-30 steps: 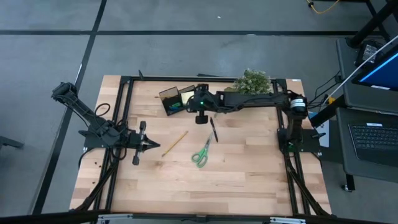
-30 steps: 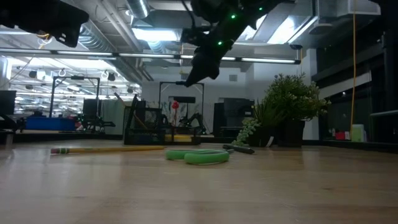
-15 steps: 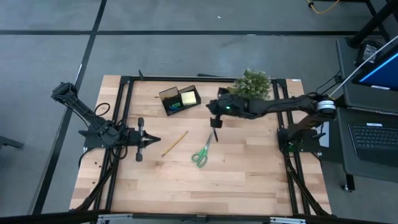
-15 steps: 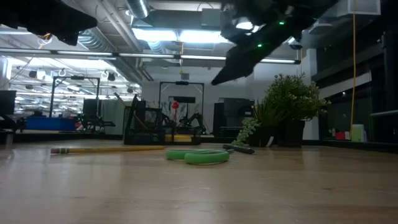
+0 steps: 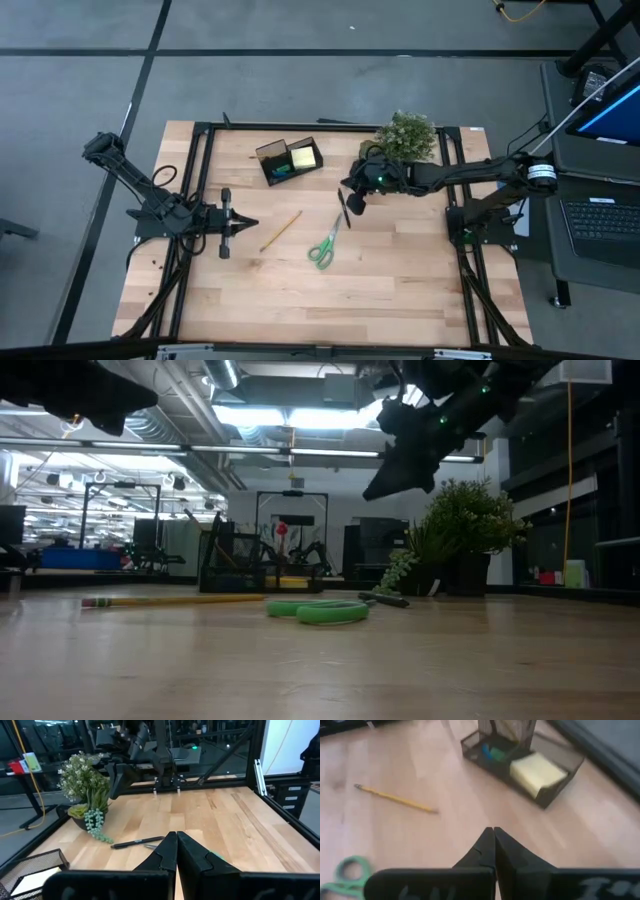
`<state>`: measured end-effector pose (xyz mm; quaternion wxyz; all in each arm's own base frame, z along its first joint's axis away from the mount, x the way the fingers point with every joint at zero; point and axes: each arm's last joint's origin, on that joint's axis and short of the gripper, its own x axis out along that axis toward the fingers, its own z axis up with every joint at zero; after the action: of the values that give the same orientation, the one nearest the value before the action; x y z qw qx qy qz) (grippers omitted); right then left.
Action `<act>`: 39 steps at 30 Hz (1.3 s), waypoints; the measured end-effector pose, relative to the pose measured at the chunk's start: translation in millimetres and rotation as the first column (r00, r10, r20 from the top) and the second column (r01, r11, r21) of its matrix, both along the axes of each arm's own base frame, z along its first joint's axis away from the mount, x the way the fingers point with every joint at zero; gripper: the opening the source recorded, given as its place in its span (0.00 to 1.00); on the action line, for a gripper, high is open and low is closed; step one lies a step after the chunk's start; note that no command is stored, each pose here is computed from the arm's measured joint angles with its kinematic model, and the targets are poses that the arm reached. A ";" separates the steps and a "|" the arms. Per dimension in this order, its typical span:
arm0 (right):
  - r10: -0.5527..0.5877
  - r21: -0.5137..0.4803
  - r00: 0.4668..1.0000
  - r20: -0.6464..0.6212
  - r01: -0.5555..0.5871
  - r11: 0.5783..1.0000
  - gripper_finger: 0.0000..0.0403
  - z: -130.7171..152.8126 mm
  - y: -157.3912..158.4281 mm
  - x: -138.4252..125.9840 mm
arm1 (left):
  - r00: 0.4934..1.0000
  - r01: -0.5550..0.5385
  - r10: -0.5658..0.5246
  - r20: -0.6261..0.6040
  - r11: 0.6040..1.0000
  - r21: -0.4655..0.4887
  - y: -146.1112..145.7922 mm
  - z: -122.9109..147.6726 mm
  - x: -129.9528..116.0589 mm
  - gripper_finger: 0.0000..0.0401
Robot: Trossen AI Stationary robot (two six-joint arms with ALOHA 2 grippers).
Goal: Pick and place office supplies into organizer
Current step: Put the black ball pen into the black desk organizer
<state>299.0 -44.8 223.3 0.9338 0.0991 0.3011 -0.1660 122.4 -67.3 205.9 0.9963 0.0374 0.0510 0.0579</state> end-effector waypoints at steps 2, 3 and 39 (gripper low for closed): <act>-0.022 0.052 1.000 -0.018 0.023 0.998 0.00 3.3 4.1 0.6 | 1.000 0.006 -0.006 -0.005 1.000 0.002 -0.2 -0.6 0.0 0.00; -0.036 0.079 0.999 -0.030 0.039 0.996 0.00 5.1 6.3 0.9 | 1.000 0.013 -0.013 -0.005 1.000 0.001 -0.4 -0.6 0.0 0.00; -0.083 0.292 0.925 -0.371 0.201 0.935 0.30 -69.7 31.1 26.5 | 1.000 0.020 -0.020 0.003 1.000 -0.023 -0.7 0.2 0.1 0.06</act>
<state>325.5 -13.7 153.6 0.8206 0.2416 0.4788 -0.1974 122.6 -68.0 206.1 0.9973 0.0261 0.0497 0.0472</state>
